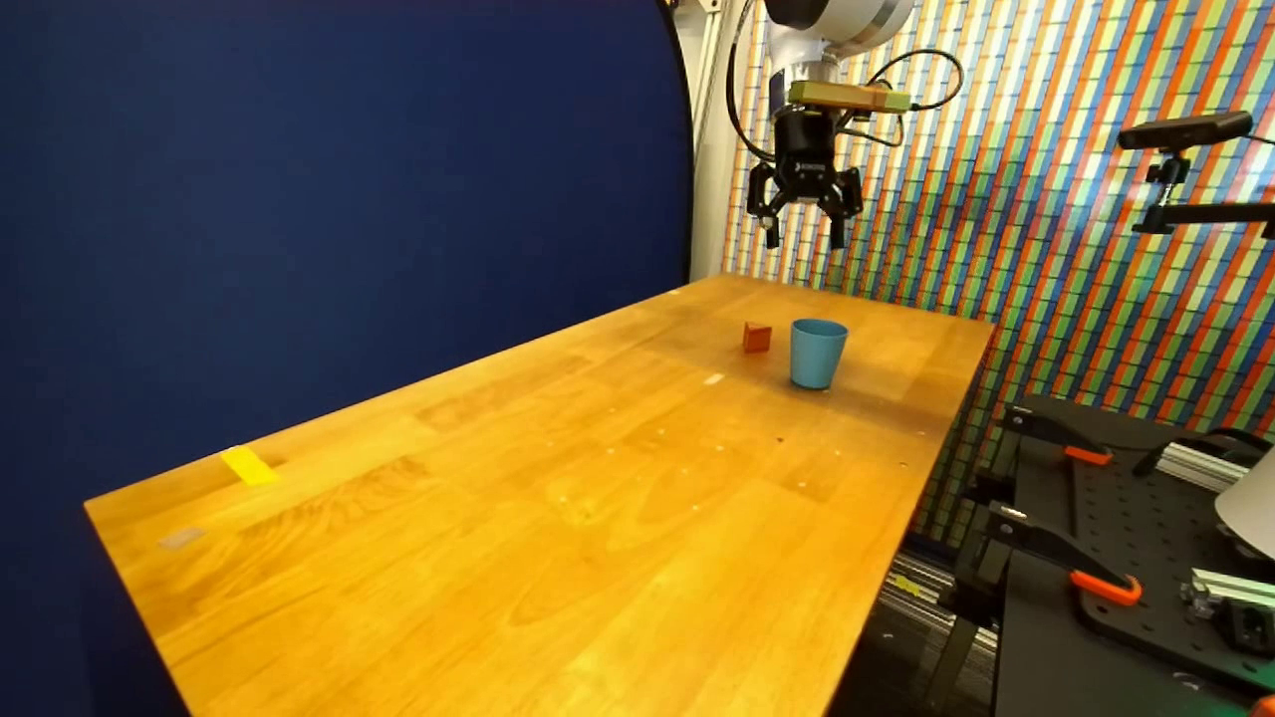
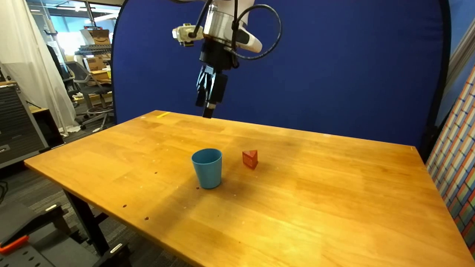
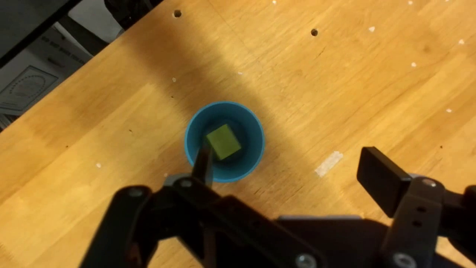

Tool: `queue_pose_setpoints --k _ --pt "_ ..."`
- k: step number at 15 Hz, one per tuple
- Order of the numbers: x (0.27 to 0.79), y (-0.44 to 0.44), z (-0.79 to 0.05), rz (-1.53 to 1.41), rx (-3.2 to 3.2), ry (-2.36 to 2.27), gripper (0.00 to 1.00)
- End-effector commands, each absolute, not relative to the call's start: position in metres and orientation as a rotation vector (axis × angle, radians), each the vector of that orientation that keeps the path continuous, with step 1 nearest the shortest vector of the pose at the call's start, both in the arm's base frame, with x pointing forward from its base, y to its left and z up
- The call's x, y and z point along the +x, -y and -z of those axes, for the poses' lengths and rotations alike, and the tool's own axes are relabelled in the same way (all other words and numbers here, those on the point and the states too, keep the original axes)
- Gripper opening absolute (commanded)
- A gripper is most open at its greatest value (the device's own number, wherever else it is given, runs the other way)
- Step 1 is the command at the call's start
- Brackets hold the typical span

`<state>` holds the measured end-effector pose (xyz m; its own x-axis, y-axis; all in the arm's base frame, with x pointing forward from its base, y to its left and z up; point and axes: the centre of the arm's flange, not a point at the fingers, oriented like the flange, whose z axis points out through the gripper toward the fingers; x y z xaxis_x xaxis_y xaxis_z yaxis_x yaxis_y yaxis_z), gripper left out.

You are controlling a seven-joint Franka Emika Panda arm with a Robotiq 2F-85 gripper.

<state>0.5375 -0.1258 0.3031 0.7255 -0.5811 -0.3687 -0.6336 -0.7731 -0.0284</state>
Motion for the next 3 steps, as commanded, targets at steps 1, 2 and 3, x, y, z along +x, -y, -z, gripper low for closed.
queue_pose_setpoints --k 1,2,3 --pt "0.5376 0.1242 -0.3032 -0.516 -2.776 -0.981 1.00" --pt "0.5372 0.1246 -0.3003 -0.524 -2.775 -0.983 1.00" --pt "0.5361 0.1282 -0.2959 -0.534 -2.771 -0.993 1.00"
